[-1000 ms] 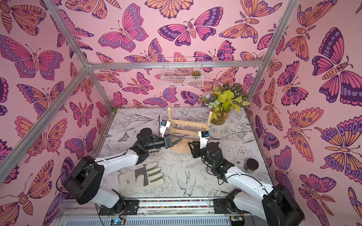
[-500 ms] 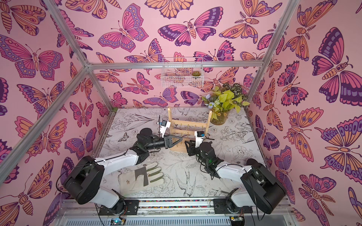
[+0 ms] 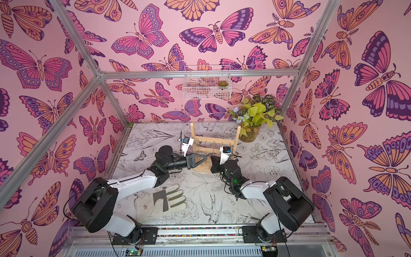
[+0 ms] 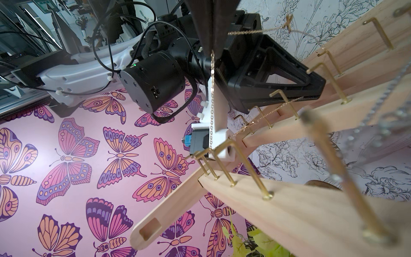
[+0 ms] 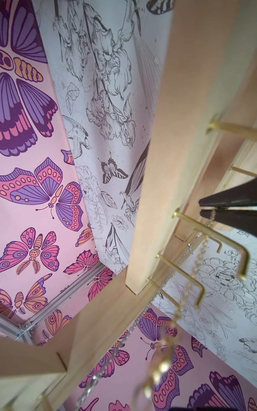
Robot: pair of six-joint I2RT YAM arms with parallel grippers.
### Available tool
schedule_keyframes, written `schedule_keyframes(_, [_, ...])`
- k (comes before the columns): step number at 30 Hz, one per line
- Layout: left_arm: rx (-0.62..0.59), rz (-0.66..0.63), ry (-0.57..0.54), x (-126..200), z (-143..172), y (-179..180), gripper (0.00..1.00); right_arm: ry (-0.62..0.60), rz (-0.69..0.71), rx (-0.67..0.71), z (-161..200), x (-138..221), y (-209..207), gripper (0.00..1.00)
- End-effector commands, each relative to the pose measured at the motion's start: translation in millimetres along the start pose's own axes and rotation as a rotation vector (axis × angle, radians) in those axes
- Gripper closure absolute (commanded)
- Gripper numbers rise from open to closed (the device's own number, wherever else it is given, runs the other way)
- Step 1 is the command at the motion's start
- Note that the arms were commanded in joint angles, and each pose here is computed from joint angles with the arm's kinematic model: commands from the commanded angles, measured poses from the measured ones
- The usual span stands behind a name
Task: Hang the necklace on the jewelry display stand
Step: Hang the necklace on the stand.
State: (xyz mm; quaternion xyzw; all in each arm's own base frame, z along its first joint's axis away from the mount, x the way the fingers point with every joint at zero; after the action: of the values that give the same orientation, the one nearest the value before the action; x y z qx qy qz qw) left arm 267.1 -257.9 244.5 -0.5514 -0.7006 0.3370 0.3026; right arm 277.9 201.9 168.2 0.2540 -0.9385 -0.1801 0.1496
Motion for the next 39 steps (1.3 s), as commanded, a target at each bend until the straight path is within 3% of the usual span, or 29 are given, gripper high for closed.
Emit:
schedule_keyframes(1, [-0.028, 0.013, -0.003, 4, 0, -6, 1.00, -0.049, -0.039, -0.008, -11, -2, 9, 0.98])
schedule_keyframes(10, [-0.028, -0.015, -0.030, 8, -3, 0, 1.00, -0.015, -0.113, -0.001, -19, 20, 25, 1.00])
schedule_keyframes(22, [-0.013, -0.037, -0.026, 7, 2, 9, 1.00, 0.021, -0.017, 0.043, -17, 29, 17, 1.00])
schedule_keyframes(39, [0.013, -0.042, -0.003, 7, 15, 10, 1.00, 0.070, -0.001, 0.055, -8, 37, 13, 1.00])
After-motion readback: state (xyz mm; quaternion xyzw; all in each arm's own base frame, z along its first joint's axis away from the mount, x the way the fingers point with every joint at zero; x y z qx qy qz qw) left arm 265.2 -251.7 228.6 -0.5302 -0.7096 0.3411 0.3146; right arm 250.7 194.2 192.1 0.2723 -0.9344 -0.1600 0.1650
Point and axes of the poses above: each gripper's point midway between its finger pads, its own x axis back along the fingers, its own y axis along the line the jaws close on, z = x × y, the point moved 8 cm from there along x, back along the fingers, and after that the axes turned 4 degrees about x, right-handed, at the moved point
